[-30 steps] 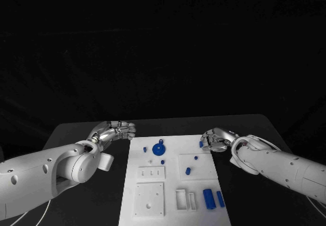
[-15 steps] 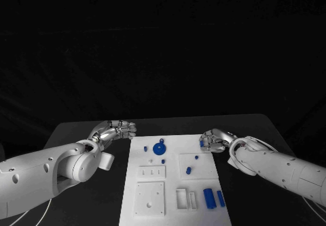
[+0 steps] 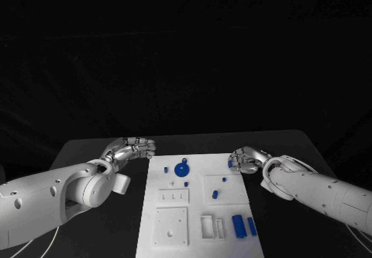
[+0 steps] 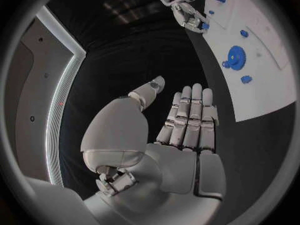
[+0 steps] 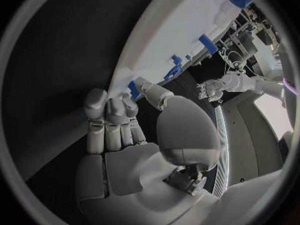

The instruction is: Assemble the parts on the task board

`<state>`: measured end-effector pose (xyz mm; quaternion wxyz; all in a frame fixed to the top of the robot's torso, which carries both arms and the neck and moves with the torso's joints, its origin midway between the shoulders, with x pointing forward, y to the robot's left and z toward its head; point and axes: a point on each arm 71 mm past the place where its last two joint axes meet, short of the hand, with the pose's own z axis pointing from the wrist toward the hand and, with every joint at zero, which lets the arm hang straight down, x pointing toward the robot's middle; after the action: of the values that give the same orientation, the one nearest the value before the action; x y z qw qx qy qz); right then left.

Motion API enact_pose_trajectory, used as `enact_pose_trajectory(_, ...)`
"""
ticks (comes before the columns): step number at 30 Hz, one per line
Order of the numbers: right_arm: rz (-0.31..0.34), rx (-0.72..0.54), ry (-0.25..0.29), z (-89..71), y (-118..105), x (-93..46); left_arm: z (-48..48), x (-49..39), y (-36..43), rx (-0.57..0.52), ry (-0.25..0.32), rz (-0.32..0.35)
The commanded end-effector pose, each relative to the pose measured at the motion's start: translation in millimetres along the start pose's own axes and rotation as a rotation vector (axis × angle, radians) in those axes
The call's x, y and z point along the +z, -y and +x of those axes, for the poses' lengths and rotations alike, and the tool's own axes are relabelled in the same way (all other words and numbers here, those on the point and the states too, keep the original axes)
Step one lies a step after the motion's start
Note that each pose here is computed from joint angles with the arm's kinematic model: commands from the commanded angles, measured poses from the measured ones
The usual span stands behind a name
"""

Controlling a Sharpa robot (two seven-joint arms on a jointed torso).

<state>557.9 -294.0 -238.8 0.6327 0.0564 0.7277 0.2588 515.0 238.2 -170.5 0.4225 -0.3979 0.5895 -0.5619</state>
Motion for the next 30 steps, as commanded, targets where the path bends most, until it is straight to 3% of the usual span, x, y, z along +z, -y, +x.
enact_pose_trajectory(1, -0.006, 0.004, -0.019, 3.1, -0.8, -0.3, 2.1, 0.2, 1.2, -0.003, -0.018, 0.011)
enact_pose_trajectory(30, -0.014, 0.005, -0.015, 3.9, -4.0, 0.2, 1.4, 0.1, 0.7, -0.003, -0.018, 0.008)
